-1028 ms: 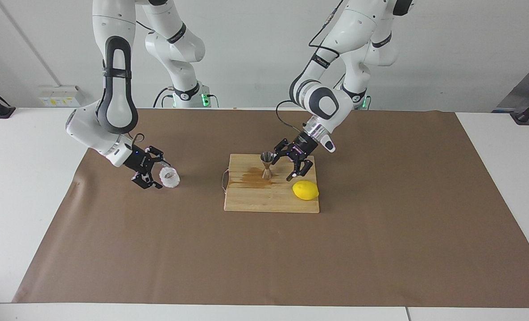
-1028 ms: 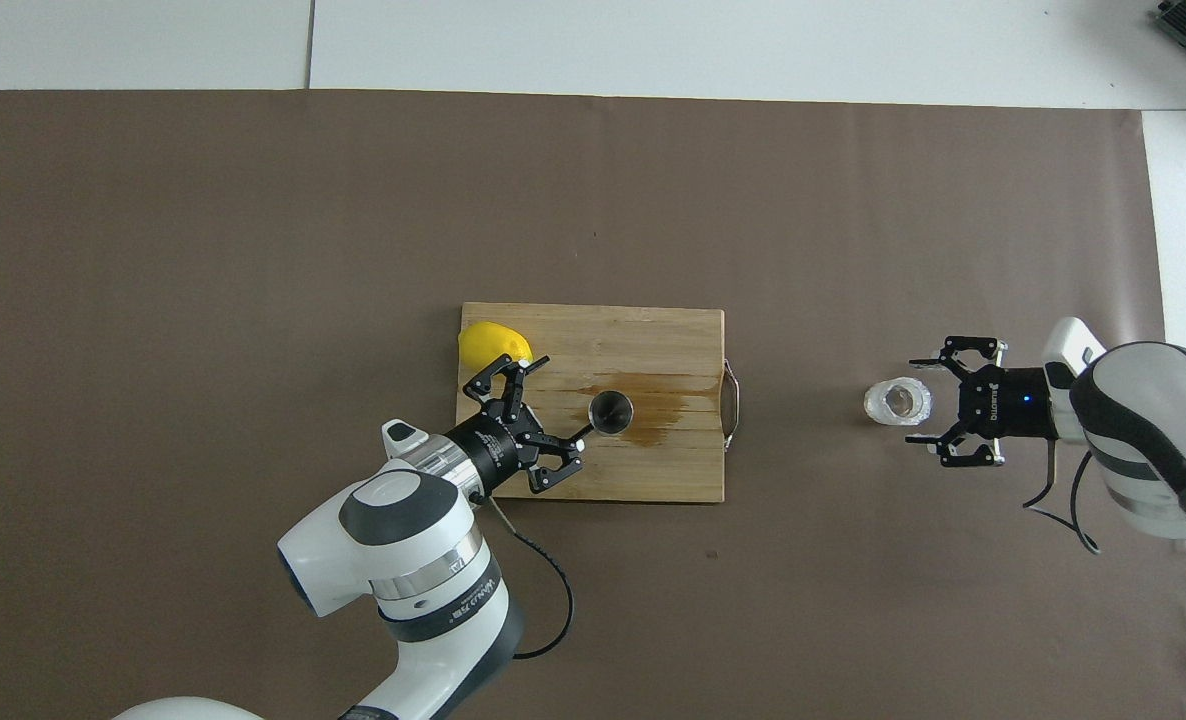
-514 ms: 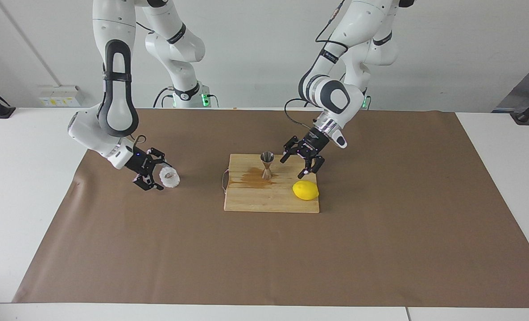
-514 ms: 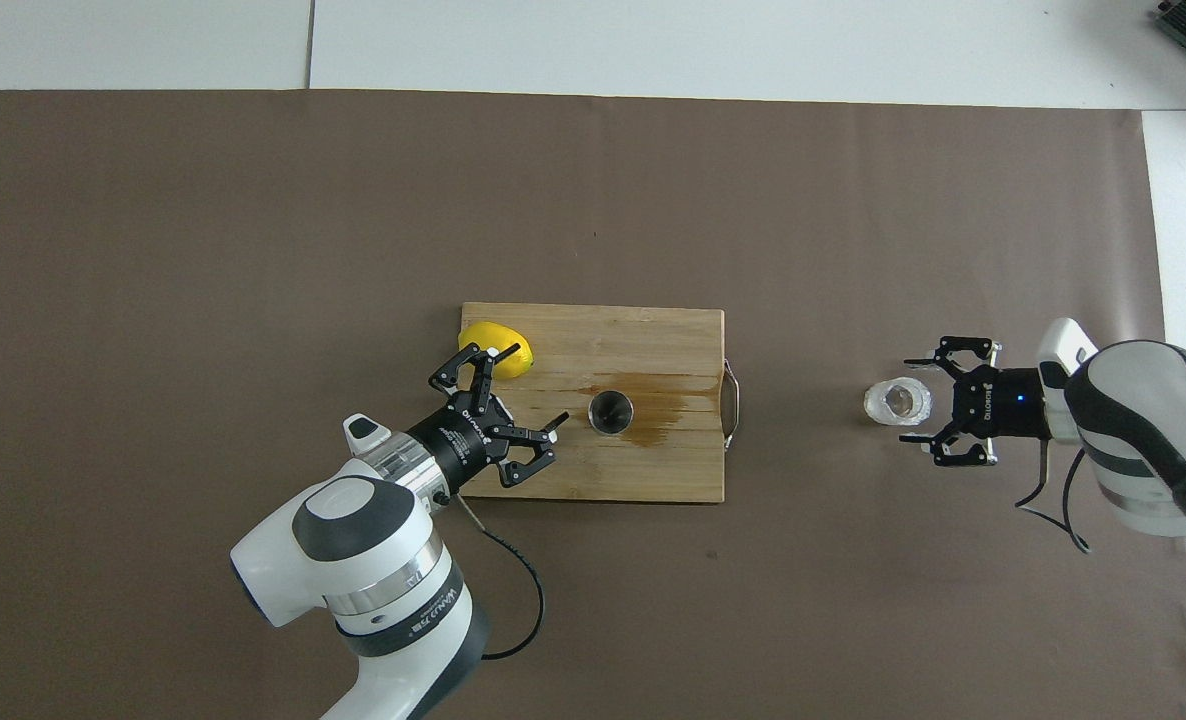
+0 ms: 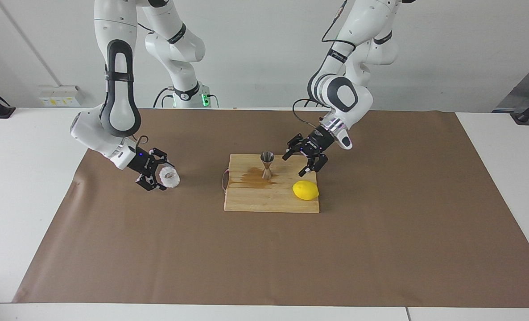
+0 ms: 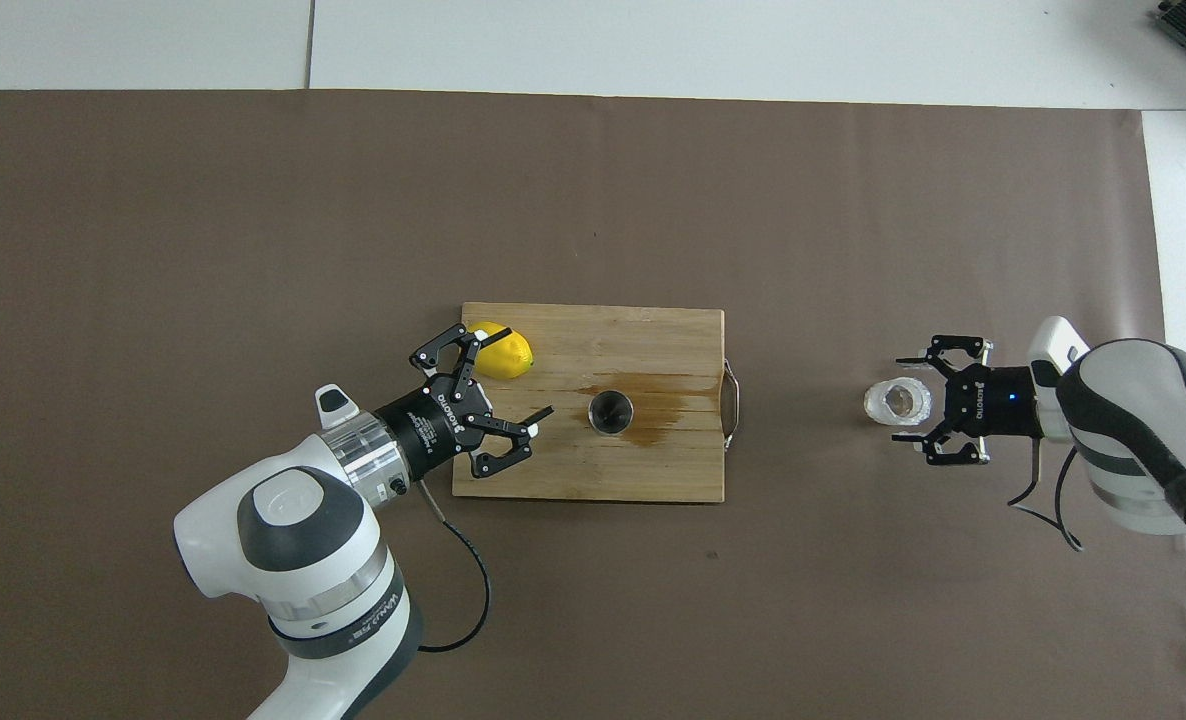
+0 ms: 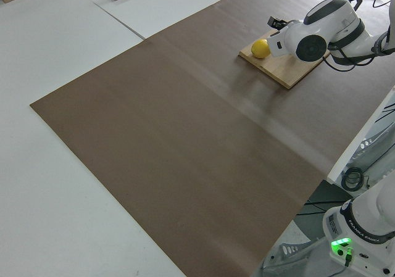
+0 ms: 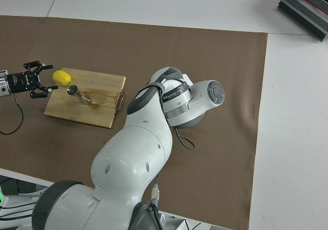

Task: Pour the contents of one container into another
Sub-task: 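Withdraw the left gripper while the right gripper grasps the white cup, then lift the white cup with the right gripper over the metal cup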

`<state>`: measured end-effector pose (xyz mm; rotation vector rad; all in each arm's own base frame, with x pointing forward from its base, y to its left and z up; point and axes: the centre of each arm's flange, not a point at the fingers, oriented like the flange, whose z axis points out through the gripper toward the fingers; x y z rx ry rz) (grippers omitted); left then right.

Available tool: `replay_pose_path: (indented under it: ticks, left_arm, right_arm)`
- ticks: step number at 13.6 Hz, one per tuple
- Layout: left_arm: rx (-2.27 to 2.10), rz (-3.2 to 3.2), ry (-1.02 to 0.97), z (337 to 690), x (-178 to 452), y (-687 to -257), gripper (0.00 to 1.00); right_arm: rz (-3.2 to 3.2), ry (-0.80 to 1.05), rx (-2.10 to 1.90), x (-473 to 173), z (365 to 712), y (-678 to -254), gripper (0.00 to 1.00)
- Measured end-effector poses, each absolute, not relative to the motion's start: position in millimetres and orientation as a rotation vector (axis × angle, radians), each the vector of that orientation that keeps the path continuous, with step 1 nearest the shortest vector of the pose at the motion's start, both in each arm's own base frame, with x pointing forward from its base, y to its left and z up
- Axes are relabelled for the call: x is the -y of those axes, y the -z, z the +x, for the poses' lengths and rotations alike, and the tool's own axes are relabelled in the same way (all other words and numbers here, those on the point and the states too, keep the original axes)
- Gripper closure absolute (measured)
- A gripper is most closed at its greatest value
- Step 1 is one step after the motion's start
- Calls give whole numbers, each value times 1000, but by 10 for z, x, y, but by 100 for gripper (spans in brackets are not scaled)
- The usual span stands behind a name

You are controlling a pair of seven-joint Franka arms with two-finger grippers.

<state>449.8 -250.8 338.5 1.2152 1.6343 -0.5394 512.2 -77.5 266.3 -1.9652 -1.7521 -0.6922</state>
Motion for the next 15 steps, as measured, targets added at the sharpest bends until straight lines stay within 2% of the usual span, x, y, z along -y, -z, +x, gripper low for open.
replay_pose_path:
  ticks: [4, 9, 12, 15]
  left_arm:
    - [-1579, 1339, 647, 4558, 2376, -3565, 0]
    - [-1555, 1638, 739, 4658, 1940, -3780, 0]
    - [-1526, 1812, 680, 4706, 1686, -3849, 0]
    - [-1450, 2044, 602, 4774, 1553, -4019, 0]
  right_arm:
    - [-1966, 694, 1752, 777, 5124, -2666, 48]
    - [-1967, 684, 1739, 663, 5158, -2684, 48]
    - [-1986, 687, 1718, 599, 5209, -2783, 48]
    - [-1994, 704, 1722, 368, 5309, -3052, 48]
